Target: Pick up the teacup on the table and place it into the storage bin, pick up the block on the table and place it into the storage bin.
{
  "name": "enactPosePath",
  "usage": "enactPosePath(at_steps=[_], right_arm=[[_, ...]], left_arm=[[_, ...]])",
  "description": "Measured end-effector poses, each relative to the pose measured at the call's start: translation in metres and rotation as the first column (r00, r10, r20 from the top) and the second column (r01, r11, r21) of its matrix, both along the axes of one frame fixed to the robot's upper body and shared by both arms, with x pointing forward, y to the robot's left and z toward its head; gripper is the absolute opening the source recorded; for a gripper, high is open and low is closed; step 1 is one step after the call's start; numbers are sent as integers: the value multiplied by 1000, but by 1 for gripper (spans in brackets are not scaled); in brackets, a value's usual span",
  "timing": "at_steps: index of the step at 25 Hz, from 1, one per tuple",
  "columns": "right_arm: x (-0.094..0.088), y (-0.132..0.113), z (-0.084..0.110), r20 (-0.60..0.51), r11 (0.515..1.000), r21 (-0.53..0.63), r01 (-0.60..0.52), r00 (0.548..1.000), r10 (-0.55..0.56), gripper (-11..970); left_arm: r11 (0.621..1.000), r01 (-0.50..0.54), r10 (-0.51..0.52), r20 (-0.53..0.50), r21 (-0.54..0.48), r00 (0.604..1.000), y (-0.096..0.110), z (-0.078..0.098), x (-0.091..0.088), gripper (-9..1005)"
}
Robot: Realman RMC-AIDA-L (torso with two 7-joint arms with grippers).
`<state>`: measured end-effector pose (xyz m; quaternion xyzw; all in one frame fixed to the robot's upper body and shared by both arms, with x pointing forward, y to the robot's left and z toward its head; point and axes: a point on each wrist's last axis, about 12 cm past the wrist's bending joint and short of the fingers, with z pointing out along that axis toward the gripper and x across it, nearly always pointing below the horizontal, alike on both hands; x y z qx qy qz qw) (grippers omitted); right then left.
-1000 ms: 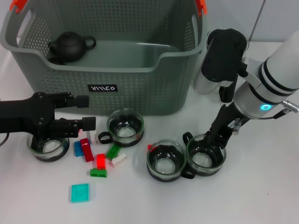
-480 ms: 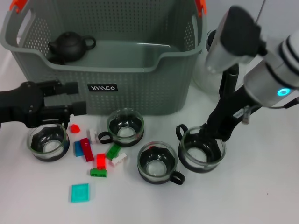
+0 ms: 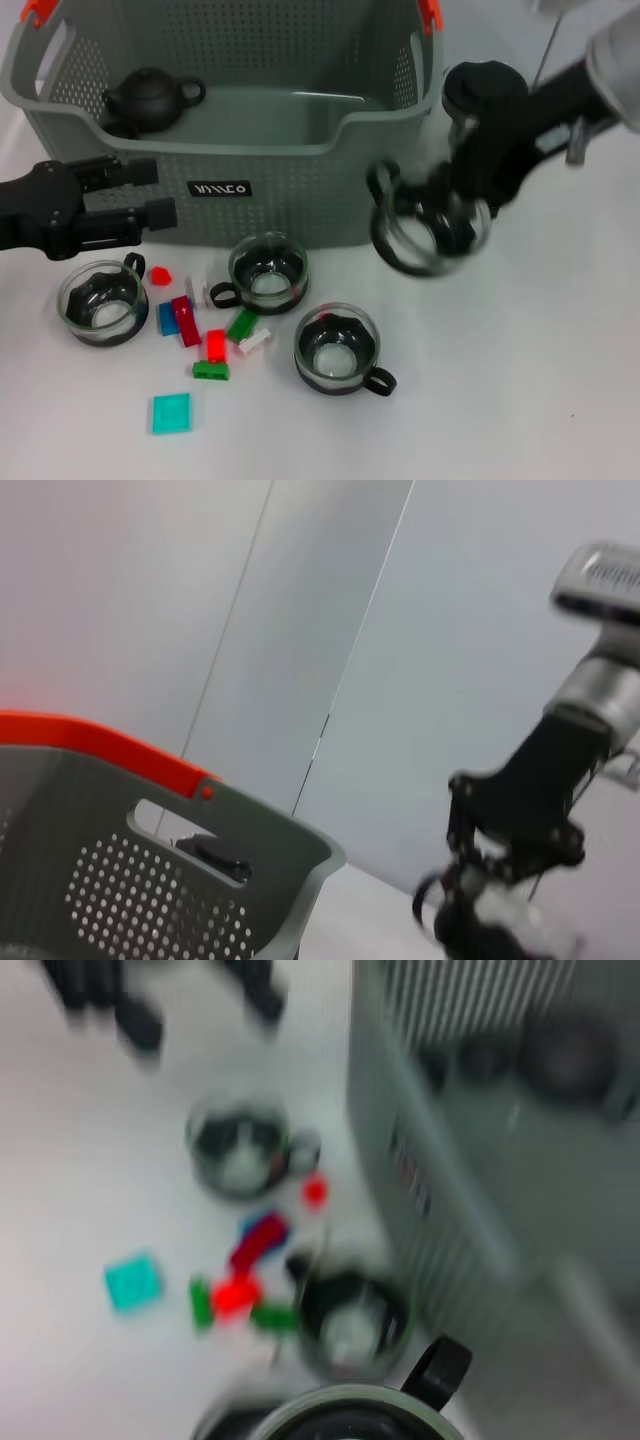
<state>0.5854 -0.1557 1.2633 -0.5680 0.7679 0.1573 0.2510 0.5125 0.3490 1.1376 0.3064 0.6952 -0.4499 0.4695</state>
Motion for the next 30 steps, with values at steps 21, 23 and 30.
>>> enactPosePath(at_steps=[21,23,30], right_arm=[[72,0,61,289,863,461,206,885,-365,53],[86,4,51,271,863,448,233,885,-379,53],[125,23,8,240,870,394,297,880,-409,53]], left_arm=[[995,-48,52,43,-92,998,4,-2,-9,794],[994,-51,56,47,-99,997,3,-3,-9,794],[991,-57,63,43,-123,997,2,-5,-10,794]])
